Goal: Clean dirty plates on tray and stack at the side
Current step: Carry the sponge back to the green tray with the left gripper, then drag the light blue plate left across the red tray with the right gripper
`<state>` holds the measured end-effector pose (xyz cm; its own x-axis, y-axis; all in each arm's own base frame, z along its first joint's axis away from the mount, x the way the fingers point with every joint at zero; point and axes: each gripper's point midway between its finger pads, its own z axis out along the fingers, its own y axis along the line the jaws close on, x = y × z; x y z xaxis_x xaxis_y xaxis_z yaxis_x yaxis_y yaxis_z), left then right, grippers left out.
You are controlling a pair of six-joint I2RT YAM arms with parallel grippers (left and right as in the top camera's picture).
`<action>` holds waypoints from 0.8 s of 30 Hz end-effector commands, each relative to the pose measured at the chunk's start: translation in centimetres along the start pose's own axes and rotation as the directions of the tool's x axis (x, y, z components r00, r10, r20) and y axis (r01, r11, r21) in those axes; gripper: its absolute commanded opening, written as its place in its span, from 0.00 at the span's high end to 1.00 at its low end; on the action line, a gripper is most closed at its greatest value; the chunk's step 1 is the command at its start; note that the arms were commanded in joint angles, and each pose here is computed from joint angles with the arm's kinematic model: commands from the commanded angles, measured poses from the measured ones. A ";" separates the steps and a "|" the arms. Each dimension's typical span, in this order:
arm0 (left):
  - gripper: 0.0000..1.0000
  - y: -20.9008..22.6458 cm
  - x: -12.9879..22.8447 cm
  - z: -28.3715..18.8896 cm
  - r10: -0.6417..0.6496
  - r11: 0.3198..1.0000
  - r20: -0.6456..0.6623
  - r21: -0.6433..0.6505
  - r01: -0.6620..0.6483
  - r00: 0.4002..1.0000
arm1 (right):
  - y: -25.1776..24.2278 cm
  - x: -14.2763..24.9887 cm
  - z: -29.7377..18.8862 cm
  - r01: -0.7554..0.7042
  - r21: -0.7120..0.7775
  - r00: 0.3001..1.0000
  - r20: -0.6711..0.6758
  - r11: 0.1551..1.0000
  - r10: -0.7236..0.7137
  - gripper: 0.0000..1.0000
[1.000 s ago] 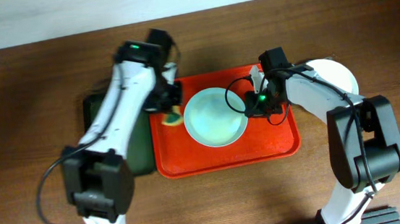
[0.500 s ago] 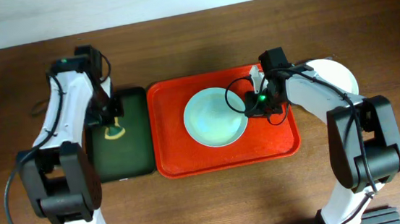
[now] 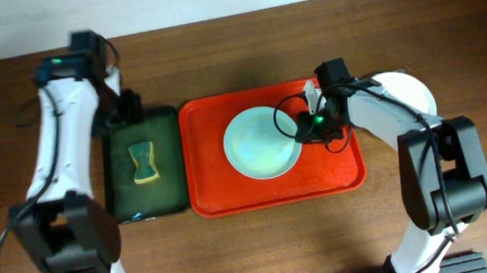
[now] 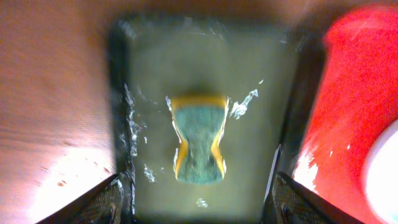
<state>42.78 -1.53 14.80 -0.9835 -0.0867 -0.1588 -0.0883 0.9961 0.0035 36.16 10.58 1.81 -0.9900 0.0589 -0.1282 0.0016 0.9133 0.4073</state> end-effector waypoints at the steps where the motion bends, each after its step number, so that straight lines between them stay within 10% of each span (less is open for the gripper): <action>1: 0.23 4.0 -2.3 -8.2 -0.222 0.975 0.211 0.042 0.218 0.952 | 0.1 0.7 0.9 0.002 -0.008 1.000 -0.030 1.000 -0.002 0.77; 3: 0.02 7.7 -2.2 -10.0 -0.324 0.945 0.255 0.049 0.323 0.911 | 0.1 0.7 0.9 0.002 -0.008 1.000 -0.030 1.000 -0.002 0.71; 10: 0.01 11.0 -0.7 -9.8 -0.394 0.917 0.216 0.024 0.399 0.893 | 0.1 1.0 0.8 -0.003 -0.006 0.999 -0.041 1.000 0.003 0.64; 16: 0.01 11.0 -0.7 -9.8 -0.394 0.917 0.216 0.024 0.399 0.893 | 0.1 1.1 0.8 -0.027 -0.004 0.999 -0.043 1.000 0.027 0.96; 24: 0.01 11.0 -0.7 -9.8 -0.394 0.917 0.216 0.024 0.399 0.893 | 0.0 1.3 0.8 -0.129 0.003 0.990 -0.054 0.992 0.129 0.96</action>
<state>41.06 9.20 24.42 -0.8191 -0.4523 -0.3527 -0.4565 0.8864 -0.0766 35.84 10.64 1.75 -0.9895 0.1134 -0.0894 0.0666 0.9077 0.4143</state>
